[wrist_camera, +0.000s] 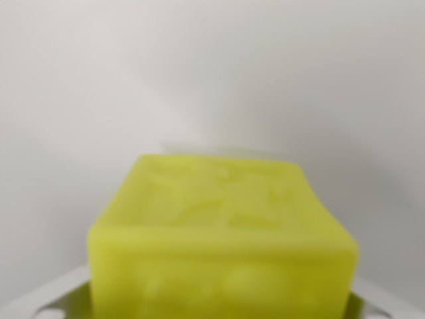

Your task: Pick yellow cube

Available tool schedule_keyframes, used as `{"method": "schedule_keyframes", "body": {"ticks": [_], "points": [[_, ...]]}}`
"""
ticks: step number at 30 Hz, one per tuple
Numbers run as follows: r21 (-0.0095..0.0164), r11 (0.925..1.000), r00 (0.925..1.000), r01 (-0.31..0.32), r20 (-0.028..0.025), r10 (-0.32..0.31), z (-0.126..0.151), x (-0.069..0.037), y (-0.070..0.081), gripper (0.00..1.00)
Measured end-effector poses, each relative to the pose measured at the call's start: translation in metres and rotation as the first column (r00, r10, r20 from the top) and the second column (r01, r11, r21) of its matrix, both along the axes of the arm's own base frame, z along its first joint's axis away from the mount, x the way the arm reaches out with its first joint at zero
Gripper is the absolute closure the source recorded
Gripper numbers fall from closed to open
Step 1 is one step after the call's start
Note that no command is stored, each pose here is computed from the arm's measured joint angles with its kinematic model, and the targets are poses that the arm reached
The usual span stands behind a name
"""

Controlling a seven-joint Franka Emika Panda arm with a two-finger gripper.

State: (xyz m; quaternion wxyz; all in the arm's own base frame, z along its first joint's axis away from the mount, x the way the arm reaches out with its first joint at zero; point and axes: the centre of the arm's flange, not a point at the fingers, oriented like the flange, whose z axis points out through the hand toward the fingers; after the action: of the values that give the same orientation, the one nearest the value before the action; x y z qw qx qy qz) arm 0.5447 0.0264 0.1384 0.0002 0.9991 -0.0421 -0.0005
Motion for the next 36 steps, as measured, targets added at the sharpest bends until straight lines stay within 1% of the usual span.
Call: {"method": "schedule_keyframes", "body": {"ticks": [36], "points": [[-0.0002,1.0,1.0,0.0,-0.0004,0.0,0.09,0.0,0.0,1.0]]}}
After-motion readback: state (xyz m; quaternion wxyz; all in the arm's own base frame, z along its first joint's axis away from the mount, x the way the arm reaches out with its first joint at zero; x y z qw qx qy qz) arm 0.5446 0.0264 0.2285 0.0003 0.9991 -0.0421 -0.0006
